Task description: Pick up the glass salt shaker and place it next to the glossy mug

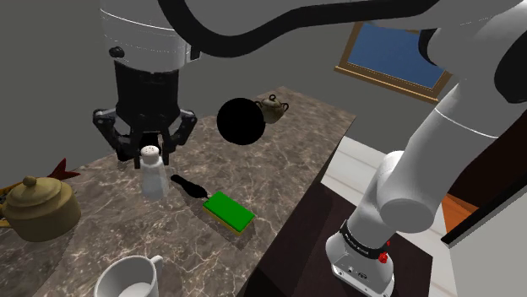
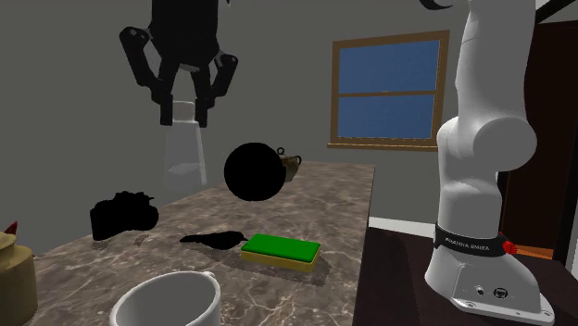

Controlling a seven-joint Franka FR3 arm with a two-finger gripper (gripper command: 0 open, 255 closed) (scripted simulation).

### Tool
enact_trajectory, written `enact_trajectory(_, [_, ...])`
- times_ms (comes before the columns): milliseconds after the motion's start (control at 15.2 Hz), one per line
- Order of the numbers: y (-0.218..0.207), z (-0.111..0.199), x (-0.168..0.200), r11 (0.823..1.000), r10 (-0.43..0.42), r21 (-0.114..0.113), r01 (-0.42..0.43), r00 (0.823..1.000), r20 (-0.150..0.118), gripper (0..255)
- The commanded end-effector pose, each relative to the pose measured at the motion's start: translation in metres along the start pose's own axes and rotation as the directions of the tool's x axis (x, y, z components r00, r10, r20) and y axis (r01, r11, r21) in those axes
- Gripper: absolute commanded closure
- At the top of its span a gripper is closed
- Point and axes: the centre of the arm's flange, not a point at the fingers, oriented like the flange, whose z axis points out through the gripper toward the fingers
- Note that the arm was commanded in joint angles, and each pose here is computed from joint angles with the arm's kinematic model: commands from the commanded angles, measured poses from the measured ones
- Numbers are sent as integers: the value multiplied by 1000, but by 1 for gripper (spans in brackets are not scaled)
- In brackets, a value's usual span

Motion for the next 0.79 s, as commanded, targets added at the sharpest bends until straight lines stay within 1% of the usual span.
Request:
enact_trajectory(0, [-3,10,-1,1000,2,1,-2,1000,0,255])
enact_trajectory(726, [1,68,-2,1000,2,1,-2,1000,0,255])
